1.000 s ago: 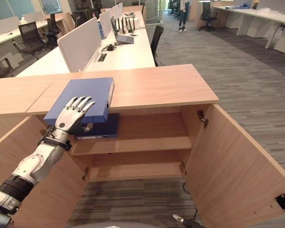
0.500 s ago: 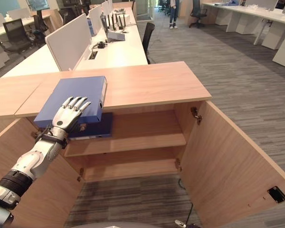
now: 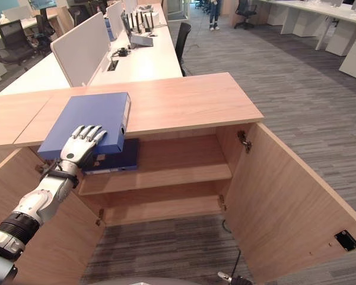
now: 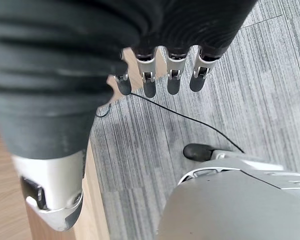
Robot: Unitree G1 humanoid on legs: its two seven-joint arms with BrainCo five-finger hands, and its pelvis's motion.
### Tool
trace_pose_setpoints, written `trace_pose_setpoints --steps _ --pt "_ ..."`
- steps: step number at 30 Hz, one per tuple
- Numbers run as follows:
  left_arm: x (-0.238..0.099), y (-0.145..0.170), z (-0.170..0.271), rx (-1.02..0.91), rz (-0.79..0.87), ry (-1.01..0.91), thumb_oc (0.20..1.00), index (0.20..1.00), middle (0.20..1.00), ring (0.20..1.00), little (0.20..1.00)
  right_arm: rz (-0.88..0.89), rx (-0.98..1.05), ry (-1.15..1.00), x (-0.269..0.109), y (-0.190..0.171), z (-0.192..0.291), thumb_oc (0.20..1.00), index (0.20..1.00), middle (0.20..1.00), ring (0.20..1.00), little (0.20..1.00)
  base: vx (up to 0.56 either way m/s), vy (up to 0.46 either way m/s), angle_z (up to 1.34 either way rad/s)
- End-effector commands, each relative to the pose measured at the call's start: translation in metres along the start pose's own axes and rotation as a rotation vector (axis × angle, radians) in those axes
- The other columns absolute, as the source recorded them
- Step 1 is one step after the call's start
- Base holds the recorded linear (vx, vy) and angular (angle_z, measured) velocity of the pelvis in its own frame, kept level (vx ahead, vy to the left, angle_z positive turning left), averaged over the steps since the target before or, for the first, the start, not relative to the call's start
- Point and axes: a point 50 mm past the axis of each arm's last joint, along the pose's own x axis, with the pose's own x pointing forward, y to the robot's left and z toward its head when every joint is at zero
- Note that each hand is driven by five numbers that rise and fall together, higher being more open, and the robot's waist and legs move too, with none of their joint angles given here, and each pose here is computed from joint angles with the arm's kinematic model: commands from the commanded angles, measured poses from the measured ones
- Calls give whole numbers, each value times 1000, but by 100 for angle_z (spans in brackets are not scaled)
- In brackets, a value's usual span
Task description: Put the empty folder in the office cabinet
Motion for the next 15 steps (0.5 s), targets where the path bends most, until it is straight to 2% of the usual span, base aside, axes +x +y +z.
trace_pose_setpoints --steps 1,14,15 --pt "32 44 -28 139 131 68 1000 1000 1000 1000 1000 24 -34 -53 1 12 17 1000 1000 1000 1000 1000 0 0 0" --pt "32 31 -43 174 62 160 1000 1000 1000 1000 1000 21 -35 -57 1 11 18 1000 1000 1000 1000 1000 0 0 0" --pt "31 29 -44 185 48 164 771 771 771 771 771 20 -34 -55 1 11 17 1000 1000 1000 1000 1000 0 0 0"
